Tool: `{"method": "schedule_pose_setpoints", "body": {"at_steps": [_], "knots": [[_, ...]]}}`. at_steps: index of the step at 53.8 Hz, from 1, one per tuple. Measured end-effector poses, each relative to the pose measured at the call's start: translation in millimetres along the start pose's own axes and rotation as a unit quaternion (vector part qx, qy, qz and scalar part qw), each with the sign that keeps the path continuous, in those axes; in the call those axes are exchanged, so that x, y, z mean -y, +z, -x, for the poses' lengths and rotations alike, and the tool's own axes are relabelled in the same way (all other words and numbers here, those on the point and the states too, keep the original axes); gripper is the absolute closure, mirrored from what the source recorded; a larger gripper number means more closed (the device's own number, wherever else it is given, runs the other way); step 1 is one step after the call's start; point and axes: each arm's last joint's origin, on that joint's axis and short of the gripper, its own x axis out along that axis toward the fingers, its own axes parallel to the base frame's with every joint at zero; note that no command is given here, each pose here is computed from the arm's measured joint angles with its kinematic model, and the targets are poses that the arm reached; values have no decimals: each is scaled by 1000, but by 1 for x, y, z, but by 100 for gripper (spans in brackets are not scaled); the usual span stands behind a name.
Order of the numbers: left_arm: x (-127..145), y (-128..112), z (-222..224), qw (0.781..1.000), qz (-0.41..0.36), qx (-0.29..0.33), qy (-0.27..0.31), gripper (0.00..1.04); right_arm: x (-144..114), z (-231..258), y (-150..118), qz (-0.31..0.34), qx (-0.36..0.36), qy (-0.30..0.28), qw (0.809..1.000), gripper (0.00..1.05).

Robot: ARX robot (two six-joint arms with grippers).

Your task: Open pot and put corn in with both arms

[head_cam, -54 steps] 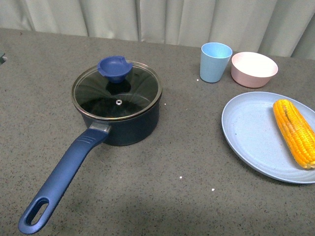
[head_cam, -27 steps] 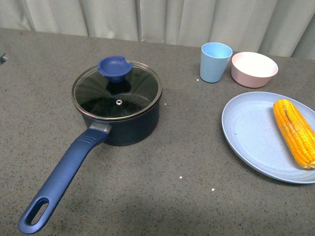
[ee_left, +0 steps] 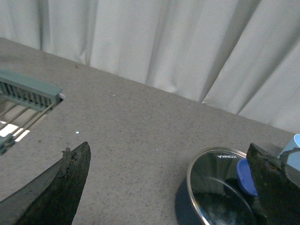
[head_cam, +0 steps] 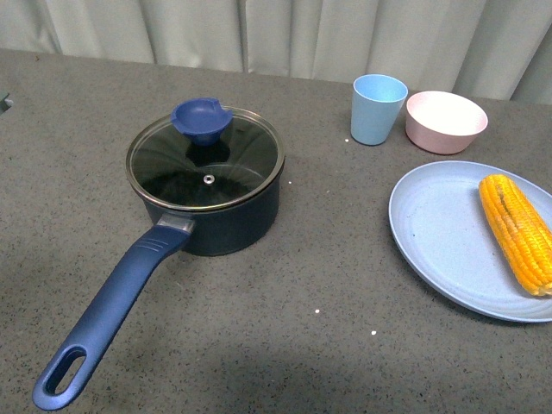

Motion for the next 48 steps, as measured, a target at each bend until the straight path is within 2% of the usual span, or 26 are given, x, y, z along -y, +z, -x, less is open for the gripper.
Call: {"method": "schedule_pose_setpoints", "body": {"at_steps": [8,20,33,48], "knots": [[15,-19,-44,999,-7,-41,-29,6,0,0,0,0,0,0,1000,9],[41,-41,-90,995,-23,-68,-65,6,0,0,0,0,0,0,1000,9],[70,-55,-114,989,-46,-83,-115,6,0,0,0,0,0,0,1000,9],[91,-63,-122,982,-60,-96,-152,6,0,0,0,0,0,0,1000,9]]}}
